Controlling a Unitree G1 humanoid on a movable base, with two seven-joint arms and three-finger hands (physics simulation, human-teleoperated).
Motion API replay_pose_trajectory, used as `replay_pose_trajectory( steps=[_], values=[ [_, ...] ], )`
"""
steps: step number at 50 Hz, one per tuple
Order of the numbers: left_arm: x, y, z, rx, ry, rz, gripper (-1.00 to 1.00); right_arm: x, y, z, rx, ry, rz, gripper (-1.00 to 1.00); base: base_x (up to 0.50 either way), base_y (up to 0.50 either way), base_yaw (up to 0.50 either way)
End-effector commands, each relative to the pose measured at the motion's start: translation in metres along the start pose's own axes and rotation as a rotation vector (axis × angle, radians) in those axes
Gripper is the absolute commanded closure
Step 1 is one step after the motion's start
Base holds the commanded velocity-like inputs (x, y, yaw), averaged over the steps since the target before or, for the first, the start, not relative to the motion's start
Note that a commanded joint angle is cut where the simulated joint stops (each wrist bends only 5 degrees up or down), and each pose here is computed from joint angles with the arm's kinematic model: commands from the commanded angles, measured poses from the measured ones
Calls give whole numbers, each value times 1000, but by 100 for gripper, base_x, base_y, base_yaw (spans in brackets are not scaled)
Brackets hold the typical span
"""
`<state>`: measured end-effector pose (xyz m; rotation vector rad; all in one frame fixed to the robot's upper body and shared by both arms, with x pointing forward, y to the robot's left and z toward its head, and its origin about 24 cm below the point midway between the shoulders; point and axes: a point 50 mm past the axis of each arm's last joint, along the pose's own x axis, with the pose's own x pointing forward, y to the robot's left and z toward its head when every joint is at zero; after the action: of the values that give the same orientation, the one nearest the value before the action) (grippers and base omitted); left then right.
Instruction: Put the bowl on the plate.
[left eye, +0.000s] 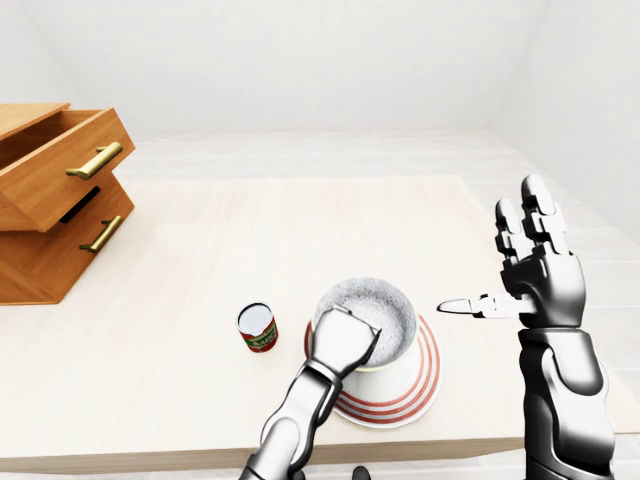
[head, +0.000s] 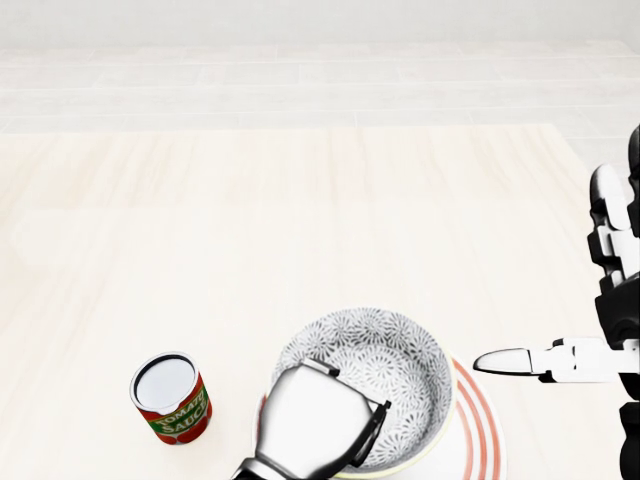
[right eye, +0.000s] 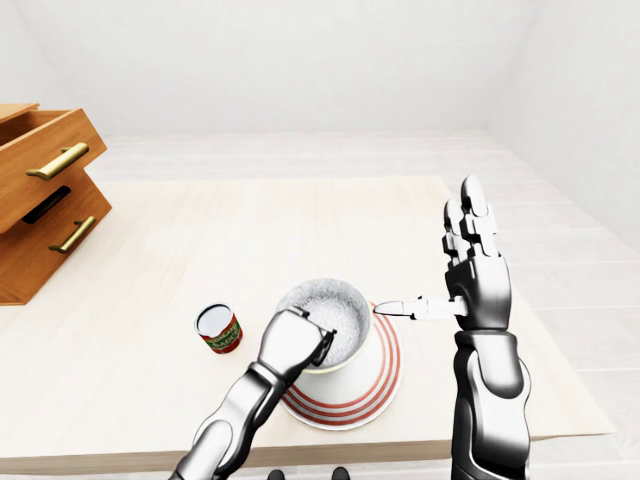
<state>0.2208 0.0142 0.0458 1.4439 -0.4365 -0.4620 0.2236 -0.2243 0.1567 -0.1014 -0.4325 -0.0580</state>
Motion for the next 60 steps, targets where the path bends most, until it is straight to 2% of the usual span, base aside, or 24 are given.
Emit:
replay_pose_trajectory(
  steps=[1,60],
  values=[
    [-1,1,-2,-35,16,40,100,-1,-1,-2,5,8,-2,-100,0,0,0],
    [-2,-14,2,-14,5,23,100,-1,-3,3,0,-12,-5,-100,0,0,0]
  ],
)
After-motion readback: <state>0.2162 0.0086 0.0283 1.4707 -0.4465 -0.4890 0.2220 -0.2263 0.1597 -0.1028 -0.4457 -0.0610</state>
